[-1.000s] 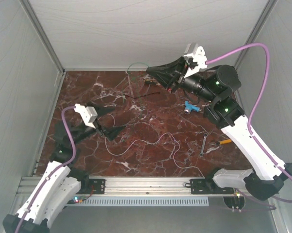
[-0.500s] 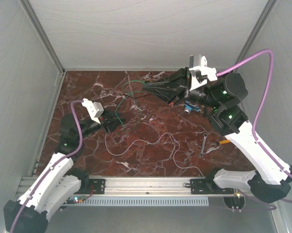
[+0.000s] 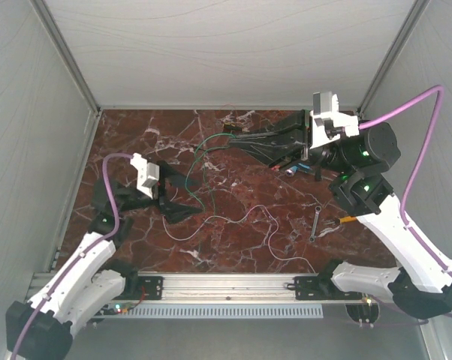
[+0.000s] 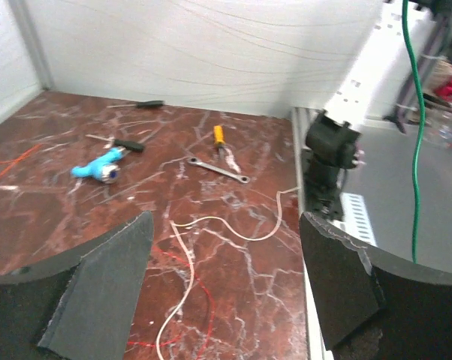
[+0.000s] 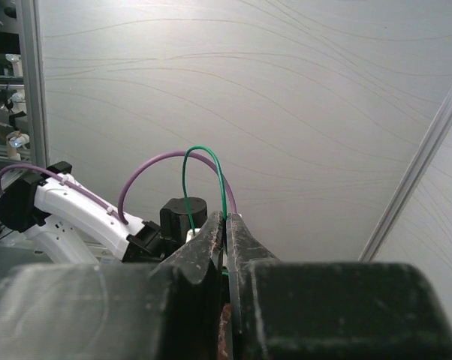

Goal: Zip-tie the wires
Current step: Straighten the cable at the center of the board.

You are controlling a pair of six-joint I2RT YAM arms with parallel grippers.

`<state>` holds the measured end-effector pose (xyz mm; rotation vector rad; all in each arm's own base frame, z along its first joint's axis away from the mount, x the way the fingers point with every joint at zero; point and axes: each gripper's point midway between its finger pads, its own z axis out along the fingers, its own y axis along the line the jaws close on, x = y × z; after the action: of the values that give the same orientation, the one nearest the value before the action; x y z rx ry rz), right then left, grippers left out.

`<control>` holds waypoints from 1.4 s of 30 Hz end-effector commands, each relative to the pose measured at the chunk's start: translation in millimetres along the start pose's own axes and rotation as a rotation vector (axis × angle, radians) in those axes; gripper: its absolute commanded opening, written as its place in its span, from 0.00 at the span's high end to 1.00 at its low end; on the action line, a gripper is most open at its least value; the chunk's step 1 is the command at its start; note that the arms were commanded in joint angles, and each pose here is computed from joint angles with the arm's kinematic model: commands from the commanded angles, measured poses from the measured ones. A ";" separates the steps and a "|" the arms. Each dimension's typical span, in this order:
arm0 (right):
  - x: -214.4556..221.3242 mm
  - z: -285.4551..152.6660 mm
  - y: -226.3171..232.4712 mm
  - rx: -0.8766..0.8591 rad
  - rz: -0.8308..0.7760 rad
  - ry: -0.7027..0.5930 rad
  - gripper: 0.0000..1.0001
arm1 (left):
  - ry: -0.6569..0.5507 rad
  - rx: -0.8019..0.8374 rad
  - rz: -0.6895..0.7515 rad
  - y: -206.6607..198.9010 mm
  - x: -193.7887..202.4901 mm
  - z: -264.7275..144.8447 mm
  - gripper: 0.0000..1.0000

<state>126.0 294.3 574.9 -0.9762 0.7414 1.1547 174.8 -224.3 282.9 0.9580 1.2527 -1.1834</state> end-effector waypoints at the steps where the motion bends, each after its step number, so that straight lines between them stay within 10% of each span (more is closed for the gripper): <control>1: -11.9 2.8 9.7 -0.041 -0.004 -0.046 1.00 | 0.011 0.207 -0.002 -36.2 -4.5 3.7 0.22; 15: -10.0 8.3 19.2 -0.106 0.002 -0.014 1.00 | -0.036 -0.146 0.062 15.8 -24.3 4.1 0.25; 31: -2.7 7.2 12.2 -0.076 -0.037 0.016 1.00 | 0.035 0.137 0.062 -31.6 -15.3 1.9 0.15; 42: -6.9 13.9 7.3 -0.072 -0.042 -0.014 1.00 | 0.043 0.151 -0.012 -27.6 -8.2 6.0 0.39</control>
<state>122.6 309.6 563.6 -1.0672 0.7379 1.1680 154.9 -233.1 270.3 1.0477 1.3253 -1.2928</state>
